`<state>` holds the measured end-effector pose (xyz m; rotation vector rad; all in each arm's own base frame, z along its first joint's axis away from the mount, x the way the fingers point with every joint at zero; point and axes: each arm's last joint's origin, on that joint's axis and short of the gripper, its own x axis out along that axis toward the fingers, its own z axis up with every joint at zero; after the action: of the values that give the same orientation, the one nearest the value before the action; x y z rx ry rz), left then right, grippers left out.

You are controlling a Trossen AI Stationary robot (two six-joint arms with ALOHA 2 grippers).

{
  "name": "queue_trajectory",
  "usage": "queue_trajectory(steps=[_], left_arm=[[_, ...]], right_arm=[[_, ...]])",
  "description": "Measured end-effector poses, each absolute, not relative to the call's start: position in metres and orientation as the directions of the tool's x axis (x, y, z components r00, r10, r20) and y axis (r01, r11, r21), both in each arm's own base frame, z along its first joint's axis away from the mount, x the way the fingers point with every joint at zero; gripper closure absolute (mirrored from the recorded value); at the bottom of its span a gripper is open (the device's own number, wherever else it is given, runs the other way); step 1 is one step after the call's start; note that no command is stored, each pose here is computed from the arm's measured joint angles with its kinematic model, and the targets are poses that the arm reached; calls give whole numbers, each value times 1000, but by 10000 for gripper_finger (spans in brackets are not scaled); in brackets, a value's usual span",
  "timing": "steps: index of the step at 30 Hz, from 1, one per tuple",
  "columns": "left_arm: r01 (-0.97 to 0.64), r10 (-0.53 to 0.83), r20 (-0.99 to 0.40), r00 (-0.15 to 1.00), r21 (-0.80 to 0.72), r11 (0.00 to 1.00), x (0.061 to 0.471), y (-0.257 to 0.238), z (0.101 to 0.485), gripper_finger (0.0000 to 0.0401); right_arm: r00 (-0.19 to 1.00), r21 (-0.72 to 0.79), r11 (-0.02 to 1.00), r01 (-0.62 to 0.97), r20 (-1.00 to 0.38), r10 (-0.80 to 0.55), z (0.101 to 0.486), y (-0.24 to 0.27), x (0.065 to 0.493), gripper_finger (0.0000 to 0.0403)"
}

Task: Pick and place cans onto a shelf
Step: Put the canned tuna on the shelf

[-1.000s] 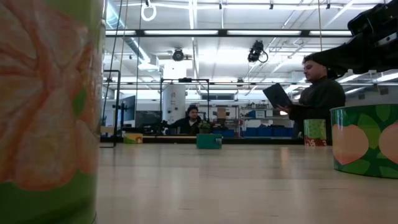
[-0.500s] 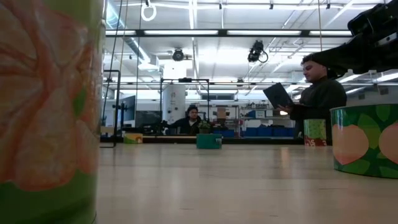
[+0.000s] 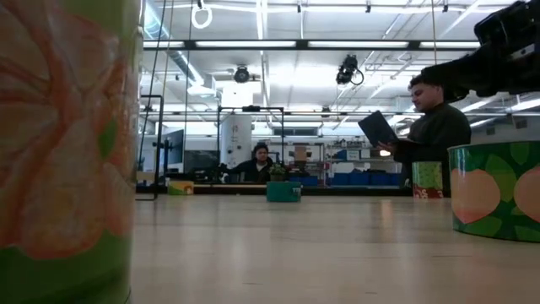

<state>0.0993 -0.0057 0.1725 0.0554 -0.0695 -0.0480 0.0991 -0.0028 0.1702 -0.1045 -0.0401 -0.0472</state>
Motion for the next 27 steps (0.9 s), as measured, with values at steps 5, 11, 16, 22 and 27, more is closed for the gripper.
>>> queue_trajectory(steps=[5,11,16,22,27], left_arm=[[46,-49,68,996,57,997,99,-6,172,358],[46,-50,68,996,57,997,99,-6,172,358],[46,-49,67,997,57,997,99,-6,172,358],[46,-50,68,996,57,997,99,-6,173,358],[46,-49,68,996,57,997,99,-6,172,358]], right_arm=[[995,-103,993,55,86,-46,174,-3,99,380],[942,178,966,187,247,-228,190,-8,95,380],[832,537,787,305,251,-494,194,-16,91,380],[918,592,774,223,141,-372,209,-12,96,389],[961,508,824,250,-28,-274,221,-10,106,396]])
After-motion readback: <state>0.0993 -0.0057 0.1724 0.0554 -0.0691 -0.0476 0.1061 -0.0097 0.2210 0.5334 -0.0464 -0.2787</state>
